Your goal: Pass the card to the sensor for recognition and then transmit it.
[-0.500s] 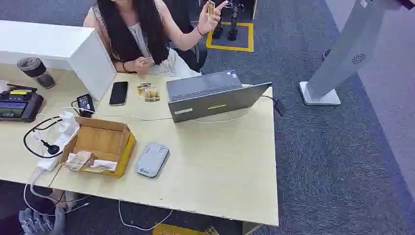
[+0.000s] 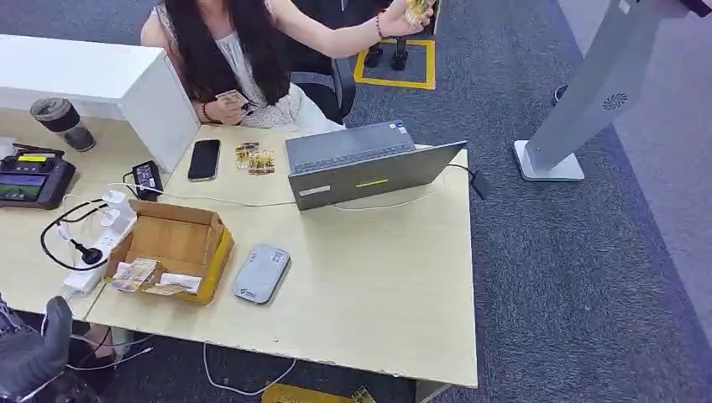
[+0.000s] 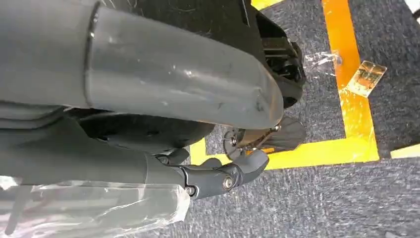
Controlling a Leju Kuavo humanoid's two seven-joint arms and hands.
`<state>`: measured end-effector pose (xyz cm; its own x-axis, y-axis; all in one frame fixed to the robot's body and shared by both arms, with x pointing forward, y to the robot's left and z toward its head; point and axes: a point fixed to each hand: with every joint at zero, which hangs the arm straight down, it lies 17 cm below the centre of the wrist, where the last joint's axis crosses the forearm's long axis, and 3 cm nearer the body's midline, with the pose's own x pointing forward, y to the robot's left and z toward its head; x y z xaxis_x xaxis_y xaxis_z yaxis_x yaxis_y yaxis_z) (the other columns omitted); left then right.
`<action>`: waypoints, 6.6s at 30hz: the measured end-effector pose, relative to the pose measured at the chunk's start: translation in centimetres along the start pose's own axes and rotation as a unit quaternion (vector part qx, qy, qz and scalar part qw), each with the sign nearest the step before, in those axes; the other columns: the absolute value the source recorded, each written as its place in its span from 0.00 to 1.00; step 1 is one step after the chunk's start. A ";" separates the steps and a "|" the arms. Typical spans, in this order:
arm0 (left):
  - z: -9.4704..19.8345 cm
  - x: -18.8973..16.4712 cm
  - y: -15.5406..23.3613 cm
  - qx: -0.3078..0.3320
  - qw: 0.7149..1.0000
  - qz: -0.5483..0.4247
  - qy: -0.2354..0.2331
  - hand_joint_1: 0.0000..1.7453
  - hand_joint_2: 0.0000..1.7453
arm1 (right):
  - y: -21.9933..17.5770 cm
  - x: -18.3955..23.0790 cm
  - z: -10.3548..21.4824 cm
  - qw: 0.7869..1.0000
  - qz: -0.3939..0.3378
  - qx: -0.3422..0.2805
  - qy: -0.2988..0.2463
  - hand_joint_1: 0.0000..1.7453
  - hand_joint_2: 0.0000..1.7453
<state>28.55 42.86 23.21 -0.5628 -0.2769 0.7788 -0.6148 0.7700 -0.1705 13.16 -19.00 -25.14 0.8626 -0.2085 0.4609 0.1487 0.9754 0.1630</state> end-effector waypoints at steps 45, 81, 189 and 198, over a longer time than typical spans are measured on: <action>-8.6 -7.5 -25.9 -0.290 0.713 -0.600 -0.218 1.00 1.00 | 1.5 -1.6 0.0 0.989 0.139 0.040 0.043 0.00 0.00; 3.1 -10.0 -28.9 -0.430 0.684 -0.559 -0.187 1.00 1.00 | 1.4 -1.5 0.0 0.990 0.129 0.037 0.042 0.00 0.00; 5.5 -4.2 -24.9 -0.408 0.707 -0.533 -0.225 0.00 1.00 | 0.8 -1.5 -0.1 0.994 0.100 0.020 0.048 0.00 0.00; 10.1 -6.4 -20.1 -0.466 0.696 -0.517 -0.174 0.00 1.00 | 0.4 -1.3 -0.1 0.996 0.072 0.010 0.045 0.00 0.00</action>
<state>38.91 23.38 15.49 -0.2843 -0.9584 -0.0273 -0.2566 0.0486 0.9653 12.13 -18.31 -25.79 0.9143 -0.0573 0.4010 0.0103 0.9929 0.1186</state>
